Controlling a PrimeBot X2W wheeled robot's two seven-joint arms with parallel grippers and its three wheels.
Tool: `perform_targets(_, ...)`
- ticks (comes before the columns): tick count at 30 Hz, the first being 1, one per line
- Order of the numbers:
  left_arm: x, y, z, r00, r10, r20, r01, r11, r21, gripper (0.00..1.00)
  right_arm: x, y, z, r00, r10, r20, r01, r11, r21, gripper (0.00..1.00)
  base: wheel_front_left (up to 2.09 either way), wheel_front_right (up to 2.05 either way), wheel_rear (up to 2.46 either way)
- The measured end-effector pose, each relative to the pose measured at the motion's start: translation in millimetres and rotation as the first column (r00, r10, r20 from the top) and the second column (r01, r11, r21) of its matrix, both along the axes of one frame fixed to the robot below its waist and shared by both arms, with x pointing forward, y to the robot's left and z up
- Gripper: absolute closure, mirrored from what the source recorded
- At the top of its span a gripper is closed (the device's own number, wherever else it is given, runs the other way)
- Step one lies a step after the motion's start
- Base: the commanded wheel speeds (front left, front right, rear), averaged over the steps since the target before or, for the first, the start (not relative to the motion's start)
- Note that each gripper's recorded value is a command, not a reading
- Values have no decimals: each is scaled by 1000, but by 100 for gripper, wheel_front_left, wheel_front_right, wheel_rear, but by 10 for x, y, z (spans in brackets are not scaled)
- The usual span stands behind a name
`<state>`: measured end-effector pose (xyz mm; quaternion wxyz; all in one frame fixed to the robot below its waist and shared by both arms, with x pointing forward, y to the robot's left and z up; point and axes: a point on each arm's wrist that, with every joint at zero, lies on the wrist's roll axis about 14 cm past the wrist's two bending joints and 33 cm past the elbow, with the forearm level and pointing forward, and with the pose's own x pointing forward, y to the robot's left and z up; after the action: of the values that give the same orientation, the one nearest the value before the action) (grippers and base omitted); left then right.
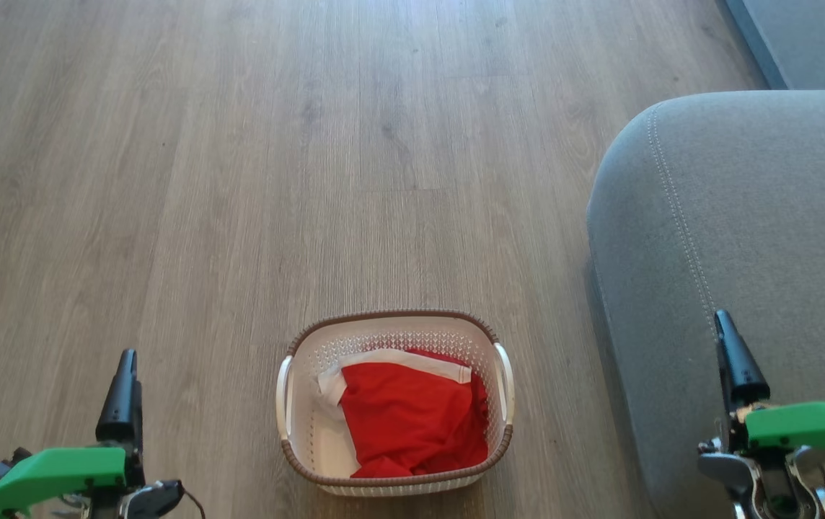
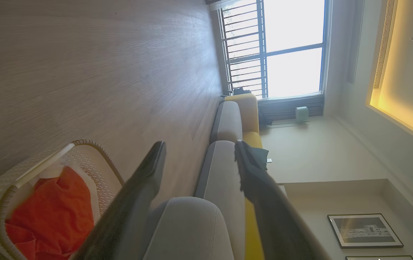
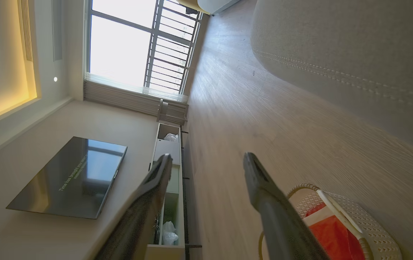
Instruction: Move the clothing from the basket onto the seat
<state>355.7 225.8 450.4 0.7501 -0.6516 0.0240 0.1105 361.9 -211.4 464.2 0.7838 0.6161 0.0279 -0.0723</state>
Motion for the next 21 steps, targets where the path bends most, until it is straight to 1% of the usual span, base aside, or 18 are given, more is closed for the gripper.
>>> perform_targets(4,11,36,66,1000,6,15,-7,999,47,0,83,12,169,999,12,46,-9,997,-79,0,0,0,0)
perform_targets(11,33,100,229,999,18,42,-23,990,137,0,170,60,388,994,41,101,-19,977,-211,0,0,0,0)
perform_targets(12,43,114,286,999,20,46,-28,986,166,0,181,91,427,993,56,108,-28,967,-252,0,0,0,0)
perform_targets(17,76,94,451,997,13,74,-31,969,244,0,216,177,549,986,95,135,-42,935,-352,0,0,0,0)
perform_targets(21,112,10,635,994,-16,109,-21,943,331,0,270,212,711,978,118,173,-34,904,-427,0,0,0,0)
